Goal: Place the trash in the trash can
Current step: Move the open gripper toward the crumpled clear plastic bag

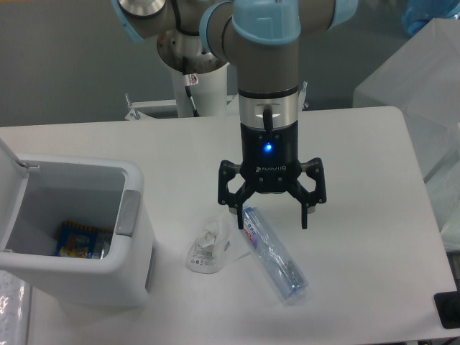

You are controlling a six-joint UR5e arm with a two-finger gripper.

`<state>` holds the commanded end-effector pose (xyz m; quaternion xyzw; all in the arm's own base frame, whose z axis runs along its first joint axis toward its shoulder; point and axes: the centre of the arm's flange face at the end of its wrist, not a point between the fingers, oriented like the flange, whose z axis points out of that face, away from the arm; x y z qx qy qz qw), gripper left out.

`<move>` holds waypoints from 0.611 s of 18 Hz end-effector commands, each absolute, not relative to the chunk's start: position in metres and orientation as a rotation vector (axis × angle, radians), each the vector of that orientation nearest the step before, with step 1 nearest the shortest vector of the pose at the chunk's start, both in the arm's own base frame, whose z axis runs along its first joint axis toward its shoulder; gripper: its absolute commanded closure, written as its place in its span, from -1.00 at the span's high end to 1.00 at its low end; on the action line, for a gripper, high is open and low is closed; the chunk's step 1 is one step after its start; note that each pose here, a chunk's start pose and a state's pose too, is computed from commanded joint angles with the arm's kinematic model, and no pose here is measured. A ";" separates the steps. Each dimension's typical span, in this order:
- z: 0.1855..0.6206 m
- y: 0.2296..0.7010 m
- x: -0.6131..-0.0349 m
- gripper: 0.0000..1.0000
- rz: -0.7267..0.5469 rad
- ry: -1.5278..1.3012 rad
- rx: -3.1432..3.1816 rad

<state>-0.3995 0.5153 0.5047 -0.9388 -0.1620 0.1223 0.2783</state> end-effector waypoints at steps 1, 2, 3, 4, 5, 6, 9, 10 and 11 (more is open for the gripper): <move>0.503 0.515 -0.399 1.00 0.352 -0.398 -2.537; 0.502 0.513 -0.402 1.00 0.390 -0.368 -2.561; 0.503 0.513 -0.401 1.00 0.416 -0.349 -2.573; 0.503 0.513 -0.402 1.00 0.421 -0.344 -2.575; 0.502 0.513 -0.402 1.00 0.423 -0.346 -2.578; 0.501 0.513 -0.403 1.00 0.430 -0.351 -2.581; 0.490 0.517 -0.408 1.00 0.425 -0.349 -2.594; 0.487 0.518 -0.411 1.00 0.434 -0.348 -2.587; 0.481 0.520 -0.413 1.00 0.444 -0.349 -2.574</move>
